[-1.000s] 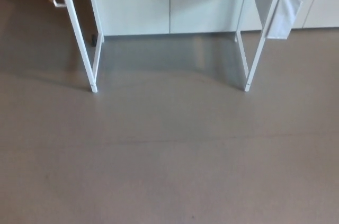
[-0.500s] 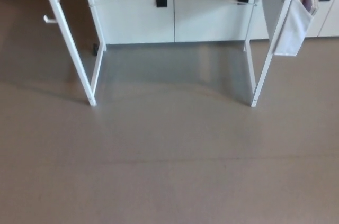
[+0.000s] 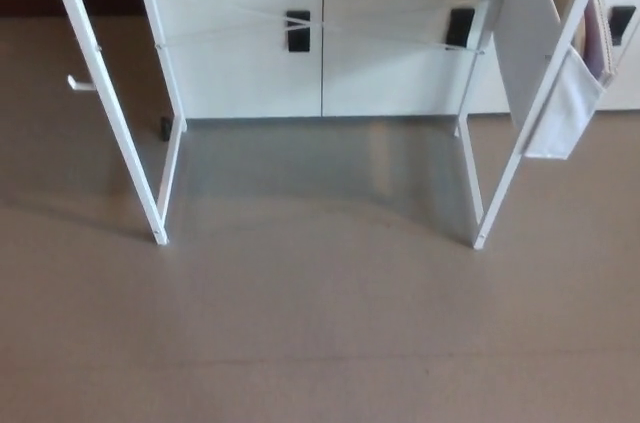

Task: The robot walks towards a desk on which a file tray is kept in the middle and a cube is kept to its right. The robot lifts the cube using its right hand and places it on the file tray.

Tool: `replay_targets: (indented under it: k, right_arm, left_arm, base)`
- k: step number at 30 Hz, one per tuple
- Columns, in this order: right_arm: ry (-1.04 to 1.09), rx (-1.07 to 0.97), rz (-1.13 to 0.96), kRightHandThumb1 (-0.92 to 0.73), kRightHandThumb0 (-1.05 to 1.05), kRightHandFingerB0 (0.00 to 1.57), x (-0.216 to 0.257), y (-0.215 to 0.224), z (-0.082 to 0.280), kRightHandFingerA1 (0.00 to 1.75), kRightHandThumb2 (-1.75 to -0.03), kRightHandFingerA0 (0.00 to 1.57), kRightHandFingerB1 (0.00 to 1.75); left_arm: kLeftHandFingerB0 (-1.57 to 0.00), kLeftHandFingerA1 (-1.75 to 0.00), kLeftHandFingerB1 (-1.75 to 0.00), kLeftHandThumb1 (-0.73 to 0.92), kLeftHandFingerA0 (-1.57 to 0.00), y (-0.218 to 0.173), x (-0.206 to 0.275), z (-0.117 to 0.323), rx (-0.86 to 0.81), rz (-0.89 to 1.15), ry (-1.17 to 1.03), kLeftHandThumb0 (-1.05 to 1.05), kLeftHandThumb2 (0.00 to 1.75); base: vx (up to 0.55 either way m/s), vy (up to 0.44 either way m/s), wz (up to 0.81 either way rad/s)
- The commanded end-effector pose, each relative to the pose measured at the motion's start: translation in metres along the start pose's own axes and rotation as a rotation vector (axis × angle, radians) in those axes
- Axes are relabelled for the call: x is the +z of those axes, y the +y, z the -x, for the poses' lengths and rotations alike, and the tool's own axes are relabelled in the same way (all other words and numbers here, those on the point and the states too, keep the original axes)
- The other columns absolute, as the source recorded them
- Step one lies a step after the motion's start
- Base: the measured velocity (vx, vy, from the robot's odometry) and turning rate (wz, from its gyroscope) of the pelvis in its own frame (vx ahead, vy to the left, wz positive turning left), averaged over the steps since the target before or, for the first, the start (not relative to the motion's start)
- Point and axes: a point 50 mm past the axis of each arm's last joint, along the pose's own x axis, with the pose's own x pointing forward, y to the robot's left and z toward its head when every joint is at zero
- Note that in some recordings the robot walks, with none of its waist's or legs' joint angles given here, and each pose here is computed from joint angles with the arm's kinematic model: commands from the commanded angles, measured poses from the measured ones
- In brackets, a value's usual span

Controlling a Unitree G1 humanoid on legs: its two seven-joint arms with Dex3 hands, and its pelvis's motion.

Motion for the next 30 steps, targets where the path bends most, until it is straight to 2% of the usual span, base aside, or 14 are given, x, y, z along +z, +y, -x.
replay_targets:
  k: [1,3,6,7,8,10,11,13,14,16,26,28,29,30]
  right_arm:
    - [0.003,-0.013,0.001,-0.50,-0.74,0.10,-0.0003,-0.0035,-0.0005,0.61,-0.90,0.31,0.48]
    - [0.003,-0.013,0.001,-0.50,-0.74,0.10,-0.0003,-0.0036,-0.0006,0.61,-0.90,0.31,0.48]
    - [0.001,-0.015,0.000,-0.50,-0.74,0.10,0.0007,-0.0040,-0.0014,0.61,-0.90,0.31,0.48]
    - [0.001,-0.015,0.000,-0.50,-0.74,0.10,0.0007,-0.0040,-0.0014,0.61,-0.90,0.31,0.48]
    - [0.001,-0.015,0.000,-0.50,-0.74,0.10,0.0007,-0.0040,-0.0014,0.61,-0.90,0.31,0.48]
    - [0.001,-0.015,0.000,-0.50,-0.74,0.10,0.0007,-0.0040,-0.0014,0.61,-0.90,0.31,0.48]
    - [0.001,-0.015,0.000,-0.50,-0.74,0.10,0.0007,-0.0040,-0.0014,0.61,-0.90,0.31,0.48]
    - [0.001,-0.015,0.000,-0.50,-0.74,0.10,0.0007,-0.0040,-0.0014,0.61,-0.90,0.31,0.48]
    - [0.001,-0.015,0.001,-0.50,-0.74,0.10,0.0007,-0.0040,-0.0014,0.61,-0.90,0.31,0.48]
    - [0.003,-0.013,-0.002,-0.50,-0.74,0.10,0.0002,-0.0025,-0.0009,0.61,-0.90,0.31,0.48]
    - [0.003,-0.013,-0.002,-0.50,-0.74,0.10,0.0002,-0.0024,-0.0008,0.61,-0.90,0.31,0.48]
    - [0.001,-0.017,-0.002,-0.50,-0.74,0.10,0.0014,-0.0040,-0.0020,0.61,-0.90,0.31,0.48]
    - [0.000,-0.019,-0.002,-0.50,-0.74,0.10,0.0015,-0.0048,-0.0021,0.61,-0.90,0.31,0.48]
    - [-0.001,-0.020,-0.002,-0.50,-0.74,0.10,0.0016,-0.0051,-0.0022,0.61,-0.90,0.31,0.48]
  left_arm:
    - [-0.56,-1.38,-1.35,-0.51,-0.53,0.0039,0.0039,0.0009,0.014,-0.008,-0.033,-0.59,1.30]
    - [-0.61,-1.35,-1.34,-0.53,-0.57,0.0039,0.0043,0.0004,0.015,-0.008,-0.022,-0.54,1.23]
    - [-0.61,-1.40,-1.37,-0.54,-0.58,0.0035,0.0061,0.0002,0.010,-0.015,-0.032,-0.57,1.28]
    - [-0.42,-1.57,-1.51,-0.34,-0.39,0.0036,0.0061,0.0003,0.009,-0.018,-0.034,-0.69,1.74]
    - [-0.34,-1.57,-1.51,-0.44,-0.32,0.0038,0.0062,0.0007,0.008,-0.016,-0.041,-0.78,1.75]
    - [-0.34,-1.57,-1.51,-0.45,-0.33,0.0037,0.0063,0.0009,0.005,-0.023,-0.044,-0.79,1.75]
    - [-0.14,-1.33,-1.27,-0.19,-0.13,0.0042,0.0072,0.0009,0.007,-0.037,-0.039,-0.69,1.75]
    - [-0.22,-1.42,-1.36,-0.27,-0.23,0.0038,0.0071,0.0014,0.000,-0.041,-0.052,-0.73,1.75]
    - [-0.30,-1.50,-1.44,-0.38,-0.29,0.0037,0.0076,0.0008,0.002,-0.050,-0.041,-0.74,1.75]
    - [-0.26,-1.46,-1.41,-0.38,-0.24,0.0041,0.0077,0.0005,0.016,-0.011,-0.042,-0.69,1.73]
    - [-0.26,-1.46,-1.41,-0.38,-0.24,0.0041,0.0077,0.0004,0.017,-0.005,-0.042,-0.69,1.73]
    - [-0.30,-1.51,-1.46,-0.40,-0.28,0.0037,0.0088,0.0005,0.004,-0.007,-0.053,-0.74,1.75]
    - [-0.27,-1.49,-1.42,-0.36,-0.28,0.0032,0.0097,0.0005,-0.004,-0.020,-0.057,-0.74,1.74]
    - [-0.31,-1.53,-1.47,-0.40,-0.31,0.0030,0.0098,0.0003,0.000,-0.006,-0.061,-0.73,1.75]
  base:
    - [0.28,-0.161,0.20]
    - [0.30,-0.122,0.05]
    - [0.24,-0.076,0.09]
    - [0.18,-0.023,-0.04]
    - [0.11,0.006,-0.04]
    - [0.13,0.053,-0.10]
    - [0.11,0.102,-0.16]
    - [0.18,0.146,-0.14]
    - [0.22,0.179,-0.18]
    - [0.20,0.169,0.06]
    - [0.17,0.083,-0.04]
    - [0.20,0.009,0.08]
    - [0.26,-0.001,0.11]
    - [0.25,-0.049,0.10]
